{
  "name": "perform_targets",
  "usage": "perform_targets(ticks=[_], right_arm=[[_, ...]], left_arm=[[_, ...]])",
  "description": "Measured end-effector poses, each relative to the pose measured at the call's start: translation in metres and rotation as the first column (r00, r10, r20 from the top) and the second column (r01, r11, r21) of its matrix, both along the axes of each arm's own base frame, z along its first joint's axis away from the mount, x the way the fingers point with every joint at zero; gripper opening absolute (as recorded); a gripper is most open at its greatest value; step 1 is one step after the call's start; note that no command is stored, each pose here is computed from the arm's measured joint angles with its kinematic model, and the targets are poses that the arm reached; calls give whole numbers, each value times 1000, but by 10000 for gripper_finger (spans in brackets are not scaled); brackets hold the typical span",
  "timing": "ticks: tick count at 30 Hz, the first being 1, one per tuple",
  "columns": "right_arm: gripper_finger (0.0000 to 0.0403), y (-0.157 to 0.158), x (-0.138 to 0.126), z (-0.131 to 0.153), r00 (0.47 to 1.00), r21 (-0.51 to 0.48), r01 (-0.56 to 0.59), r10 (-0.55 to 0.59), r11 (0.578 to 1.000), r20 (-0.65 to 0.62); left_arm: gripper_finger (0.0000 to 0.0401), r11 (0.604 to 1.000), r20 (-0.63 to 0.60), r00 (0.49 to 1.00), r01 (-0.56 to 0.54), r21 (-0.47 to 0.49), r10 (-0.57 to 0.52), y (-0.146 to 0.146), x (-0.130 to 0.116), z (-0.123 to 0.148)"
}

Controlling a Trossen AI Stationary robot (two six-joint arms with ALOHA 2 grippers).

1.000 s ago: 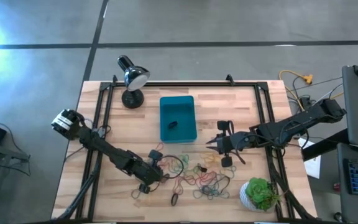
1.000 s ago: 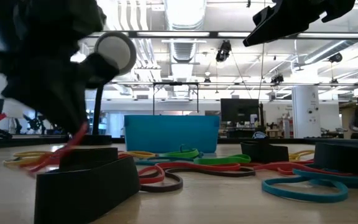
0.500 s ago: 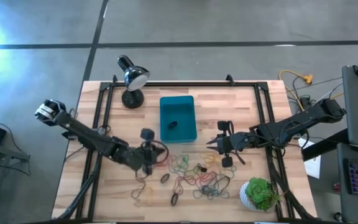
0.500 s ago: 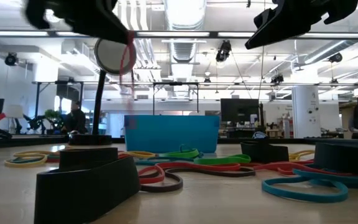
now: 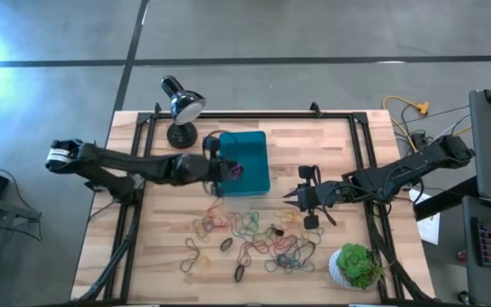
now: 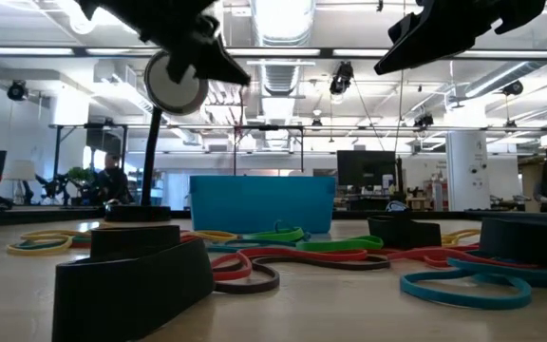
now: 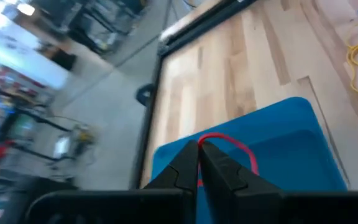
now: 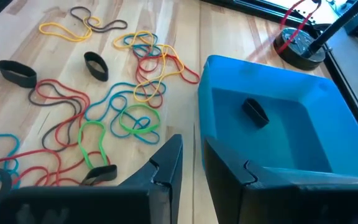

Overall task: Pick and place rubber bands into bin
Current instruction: Put the red rubber band into the blue bin, then put the black rubber band into the blue bin

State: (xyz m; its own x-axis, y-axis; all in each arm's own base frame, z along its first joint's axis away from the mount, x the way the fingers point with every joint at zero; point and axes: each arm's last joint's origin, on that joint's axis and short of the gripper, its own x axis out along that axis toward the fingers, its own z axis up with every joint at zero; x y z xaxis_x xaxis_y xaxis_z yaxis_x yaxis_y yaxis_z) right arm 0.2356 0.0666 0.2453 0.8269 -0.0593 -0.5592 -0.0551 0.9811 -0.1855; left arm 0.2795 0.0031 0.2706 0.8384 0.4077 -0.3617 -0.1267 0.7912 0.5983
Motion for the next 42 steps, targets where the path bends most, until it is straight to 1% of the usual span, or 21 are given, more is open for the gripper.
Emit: perform_targets(ticks=[2, 6, 11, 16, 19, 22, 26, 28, 32, 34, 37, 40, 42], right_arm=[[59, 0, 0, 0, 1000, 2, 1, -1, 1000, 0], [63, 0, 0, -1, 1000, 6, 5, -5, 1000, -1], [78, 0, 0, -1, 1000, 18, 15, -15, 1000, -3], [93, 0, 0, -9, 999, 46, 38, -37, 998, -22], [98, 1, 1, -21, 998, 94, 36, -31, 995, -62], [100, 6, 6, -36, 994, 161, -2, 19, 987, -107], [100, 13, 19, -56, 982, 233, -42, 84, 971, -170], [100, 17, 26, -66, 973, 242, -46, 98, 969, -208], [100, 22, 37, -82, 958, 232, -38, 101, 972, -267], [100, 24, 40, -87, 949, 245, -48, 120, 968, -290], [100, 29, 48, -87, 944, 281, -70, 155, 957, -291], [100, 31, 54, -90, 940, 316, -51, 152, 948, -305], [100, 33, 54, -96, 930, 316, -44, 154, 948, -333]], left_arm=[[0, 1000, -10, 1000, -9, -28, 9, 12, 4, -5], [9, 997, -75, 995, -68, -26, 66, 31, 11, -21], [56, 996, -150, 985, -87, -27, 82, 38, 21, -41], [104, 996, -183, 980, -85, -28, 78, 37, 27, -50], [121, 996, -181, 981, -78, -49, 68, 31, 25, -49], [127, 995, -187, 981, -63, -77, 47, 20, 20, -44], [127, 989, -219, 976, -47, -142, 15, 0, 8, -40], [128, 984, -246, 969, -45, -175, 0, -11, -1, -38], [128, 973, -242, 970, -29, -230, -29, -28, -11, -33], [128, 969, -216, 975, -10, -249, -45, -35, -13, -29], [128, 967, -205, 976, 23, -254, -77, -44, -17, -25], [128, 964, -198, 976, 41, -262, -95, -49, -21, -24], [128, 961, -181, 979, 41, -275, -94, -51, -21, -22]])
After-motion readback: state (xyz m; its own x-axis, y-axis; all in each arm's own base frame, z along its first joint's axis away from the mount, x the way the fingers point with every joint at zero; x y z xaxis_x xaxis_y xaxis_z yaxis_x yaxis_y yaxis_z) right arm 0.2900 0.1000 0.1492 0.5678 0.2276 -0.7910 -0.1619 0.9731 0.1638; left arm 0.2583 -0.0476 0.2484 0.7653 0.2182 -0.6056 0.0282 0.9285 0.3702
